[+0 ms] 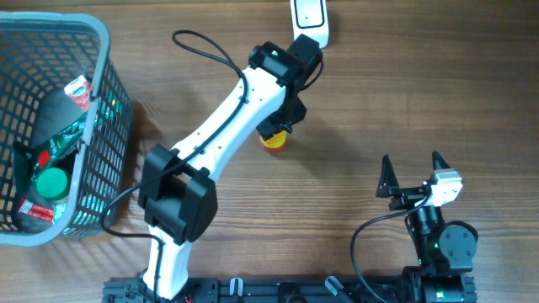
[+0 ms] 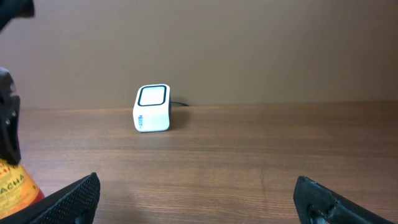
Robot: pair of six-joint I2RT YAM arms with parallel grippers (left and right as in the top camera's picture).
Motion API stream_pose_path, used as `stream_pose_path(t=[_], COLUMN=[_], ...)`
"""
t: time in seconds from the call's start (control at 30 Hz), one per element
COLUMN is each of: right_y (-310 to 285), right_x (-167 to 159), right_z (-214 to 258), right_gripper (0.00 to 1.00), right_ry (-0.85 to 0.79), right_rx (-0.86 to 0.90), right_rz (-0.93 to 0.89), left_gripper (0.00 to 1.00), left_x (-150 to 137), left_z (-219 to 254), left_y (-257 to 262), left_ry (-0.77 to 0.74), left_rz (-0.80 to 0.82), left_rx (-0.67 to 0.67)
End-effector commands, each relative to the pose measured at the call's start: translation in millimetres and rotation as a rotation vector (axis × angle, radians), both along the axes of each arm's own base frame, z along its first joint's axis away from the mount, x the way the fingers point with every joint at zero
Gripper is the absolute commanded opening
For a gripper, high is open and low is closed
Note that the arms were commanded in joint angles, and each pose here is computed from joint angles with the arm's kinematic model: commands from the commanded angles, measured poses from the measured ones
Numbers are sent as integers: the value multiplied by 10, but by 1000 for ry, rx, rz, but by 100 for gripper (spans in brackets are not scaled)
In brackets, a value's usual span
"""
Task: Scan the item barcode
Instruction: 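Carry the bottle toward the scanner and set it upright on table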
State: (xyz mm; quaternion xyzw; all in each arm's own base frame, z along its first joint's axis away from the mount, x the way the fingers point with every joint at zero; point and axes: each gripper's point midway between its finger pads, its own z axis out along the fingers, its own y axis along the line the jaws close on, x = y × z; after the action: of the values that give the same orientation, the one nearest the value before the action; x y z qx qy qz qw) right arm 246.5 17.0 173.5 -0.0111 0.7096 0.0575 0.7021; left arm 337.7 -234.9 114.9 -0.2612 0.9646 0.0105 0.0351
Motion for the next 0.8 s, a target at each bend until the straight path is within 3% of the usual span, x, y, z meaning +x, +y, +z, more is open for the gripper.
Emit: stream_pose_path(t=[0.0,0.17,0.47,0.53,0.57,0.77], right_y=[-2,-2,-2,-2,-2,-2], right_x=[1,1,1,1,1,1], right_z=[1,3,1,1,1,3], right_gripper=[100,100,100,100,100,100], right_ry=[-3,-3,-3,-3,-3,-3], right_rx=[-11,-11,-11,-11,-11,-11], right_rz=[-2,-2,-2,-2,-2,-2], left_gripper=[53,55,71,82,100,99], left_x=[33,17,31,28,18,-16], left_z=[-28,-37,-33,-31,-16,215], left_y=[-72,-188,-226,-225,-233,-231], left_ry=[-28,-44,-56,-55,-52,-77], left_rz=[-4,-26,-32,-32,-32,-37], left_rx=[21,8,-1,-1,-9,-55])
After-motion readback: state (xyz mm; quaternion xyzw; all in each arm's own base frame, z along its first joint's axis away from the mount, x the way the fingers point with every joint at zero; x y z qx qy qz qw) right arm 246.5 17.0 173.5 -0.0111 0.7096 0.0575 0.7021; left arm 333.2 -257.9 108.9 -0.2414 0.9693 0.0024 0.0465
